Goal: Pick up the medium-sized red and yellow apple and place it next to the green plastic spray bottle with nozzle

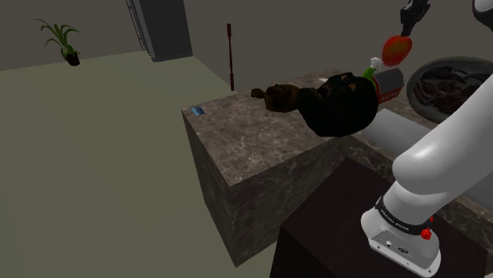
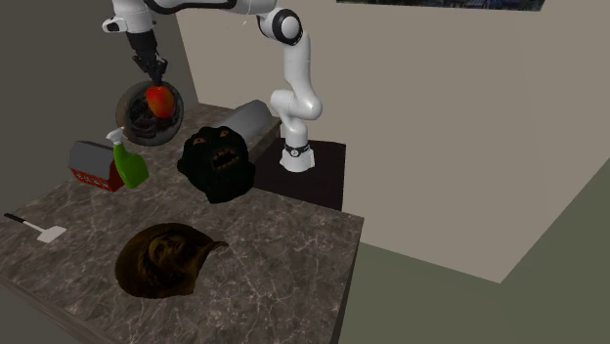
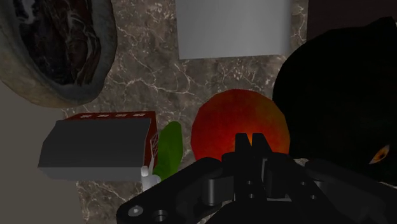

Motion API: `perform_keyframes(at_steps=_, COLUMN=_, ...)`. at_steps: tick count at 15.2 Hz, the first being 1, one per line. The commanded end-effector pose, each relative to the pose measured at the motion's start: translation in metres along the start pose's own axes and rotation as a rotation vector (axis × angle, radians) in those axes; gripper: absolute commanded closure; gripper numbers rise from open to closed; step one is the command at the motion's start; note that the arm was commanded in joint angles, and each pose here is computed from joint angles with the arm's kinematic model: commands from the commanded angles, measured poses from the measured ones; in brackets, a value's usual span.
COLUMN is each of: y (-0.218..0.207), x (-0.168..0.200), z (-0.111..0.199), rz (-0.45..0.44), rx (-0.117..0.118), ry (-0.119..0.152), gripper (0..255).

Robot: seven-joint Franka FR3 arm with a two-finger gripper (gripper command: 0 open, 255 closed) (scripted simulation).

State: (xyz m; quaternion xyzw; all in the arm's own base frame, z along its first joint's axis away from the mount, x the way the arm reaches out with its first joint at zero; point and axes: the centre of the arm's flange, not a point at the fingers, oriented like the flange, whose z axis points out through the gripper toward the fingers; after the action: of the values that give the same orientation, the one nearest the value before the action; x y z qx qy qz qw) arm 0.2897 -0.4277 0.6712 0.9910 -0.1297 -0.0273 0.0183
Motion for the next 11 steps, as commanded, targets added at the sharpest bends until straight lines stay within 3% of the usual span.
perform_keyframes(at_steps=1, y=-0.001, x=0.0, z=0.009, rz=0.0, rx=0.0, ry=0.001, gripper=255)
perform_keyframes(at_steps=11, y=-0.004, x=0.002, z=0.062, rz=0.0, rx=0.0, ry=0.001, gripper=255)
